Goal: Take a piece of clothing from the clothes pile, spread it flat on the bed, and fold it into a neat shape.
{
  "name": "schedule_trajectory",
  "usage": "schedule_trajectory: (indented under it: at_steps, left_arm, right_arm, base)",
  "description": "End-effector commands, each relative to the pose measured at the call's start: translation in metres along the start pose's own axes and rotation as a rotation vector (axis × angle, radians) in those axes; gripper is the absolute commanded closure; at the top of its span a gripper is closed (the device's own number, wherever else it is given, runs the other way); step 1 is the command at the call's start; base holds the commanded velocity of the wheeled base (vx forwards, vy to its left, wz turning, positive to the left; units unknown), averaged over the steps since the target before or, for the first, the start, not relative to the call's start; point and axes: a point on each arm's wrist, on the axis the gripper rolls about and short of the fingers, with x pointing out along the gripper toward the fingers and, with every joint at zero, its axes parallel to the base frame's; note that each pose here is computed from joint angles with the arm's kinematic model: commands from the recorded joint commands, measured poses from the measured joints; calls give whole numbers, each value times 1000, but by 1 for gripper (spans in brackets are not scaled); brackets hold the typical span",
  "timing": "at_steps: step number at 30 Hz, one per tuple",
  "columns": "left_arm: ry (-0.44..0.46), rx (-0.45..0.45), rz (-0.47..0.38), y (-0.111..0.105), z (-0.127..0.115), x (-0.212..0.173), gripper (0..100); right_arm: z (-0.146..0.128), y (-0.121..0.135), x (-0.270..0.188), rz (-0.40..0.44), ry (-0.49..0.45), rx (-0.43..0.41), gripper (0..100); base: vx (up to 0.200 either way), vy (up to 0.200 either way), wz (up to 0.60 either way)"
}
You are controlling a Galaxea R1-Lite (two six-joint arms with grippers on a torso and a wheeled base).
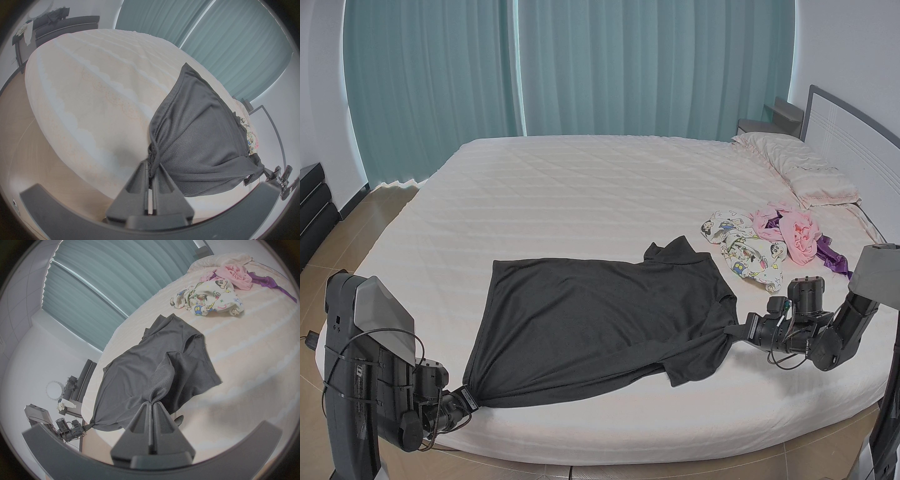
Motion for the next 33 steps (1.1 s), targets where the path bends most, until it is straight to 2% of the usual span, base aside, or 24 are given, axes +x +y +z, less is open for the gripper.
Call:
schedule_trajectory:
  at_steps: [1,3,5,7,14,23,28,29,33]
  left_arm:
    - [-10,0,-9,-1,1,0,100]
    - [-10,0,-9,-1,1,0,100]
    - [-10,0,-9,-1,1,0,100]
    - [-10,0,-9,-1,1,0,100]
    - [-10,1,-9,-1,1,0,100]
    - [-11,2,-7,-1,1,1,100]
    - [-11,2,-7,-1,1,1,100]
    - [-11,2,-7,-1,1,1,100]
    - [-11,2,-7,-1,1,1,100]
  right_arm:
    - [9,2,-22,16,-30,6,100]
    - [9,2,-22,16,-30,6,100]
    - [11,4,-32,46,0,21,100]
    - [10,4,-31,37,28,34,100]
    - [18,-5,9,-21,102,62,100]
    - [13,-21,72,-133,31,18,100]
    - [15,-25,86,-146,-23,23,100]
    - [17,-25,87,-141,-42,30,0]
    - [17,-26,91,-123,-118,45,0]
  base:
    - [0,0,0]
    - [0,0,0]
    - [0,0,0]
    - [0,0,0]
    - [0,0,0]
    - [0,0,0]
    - [0,0,0]
    - [0,0,0]
    - [0,0,0]
